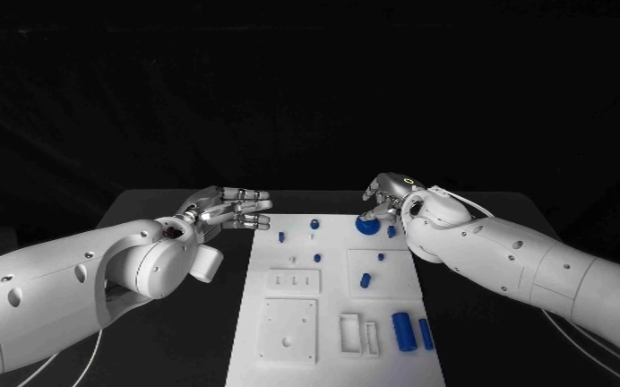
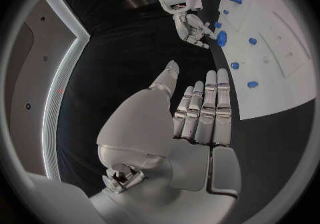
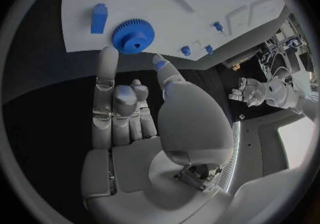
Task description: Assemble the parts on the task board
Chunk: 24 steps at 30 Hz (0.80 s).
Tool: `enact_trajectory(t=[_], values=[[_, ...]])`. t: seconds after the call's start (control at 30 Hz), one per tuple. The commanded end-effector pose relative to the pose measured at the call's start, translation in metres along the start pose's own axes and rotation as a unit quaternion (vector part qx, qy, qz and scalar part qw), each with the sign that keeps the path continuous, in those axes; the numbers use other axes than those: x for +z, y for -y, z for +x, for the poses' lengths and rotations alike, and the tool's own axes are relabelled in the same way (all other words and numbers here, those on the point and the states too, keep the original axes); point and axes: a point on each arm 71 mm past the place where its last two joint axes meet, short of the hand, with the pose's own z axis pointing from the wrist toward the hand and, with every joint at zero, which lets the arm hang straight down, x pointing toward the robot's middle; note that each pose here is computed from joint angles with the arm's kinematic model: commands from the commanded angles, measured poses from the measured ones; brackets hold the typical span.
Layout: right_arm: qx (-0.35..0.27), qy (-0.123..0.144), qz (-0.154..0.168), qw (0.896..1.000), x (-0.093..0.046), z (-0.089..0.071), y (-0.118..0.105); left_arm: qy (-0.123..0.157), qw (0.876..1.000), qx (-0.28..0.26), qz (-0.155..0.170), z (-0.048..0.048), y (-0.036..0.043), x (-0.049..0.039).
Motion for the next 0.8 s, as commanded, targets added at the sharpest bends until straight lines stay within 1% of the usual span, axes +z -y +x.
enact_trajectory(t=[0.03,0.27,0.8], values=[[-0.003,-0.050,-0.003,0.999,-0.0002,0.0063,0.0012,-0.006,1.000,0.004,0.001,0.0016,0.0014,0.0008],[-0.011,-0.069,0.005,0.998,-0.0008,0.0085,0.0061,-0.005,1.000,0.007,0.000,0.0013,0.0011,0.0011],[-0.022,-0.079,0.012,0.997,0.0018,0.0124,0.0086,-0.006,1.000,0.007,-0.001,0.0011,0.0006,0.0018]])
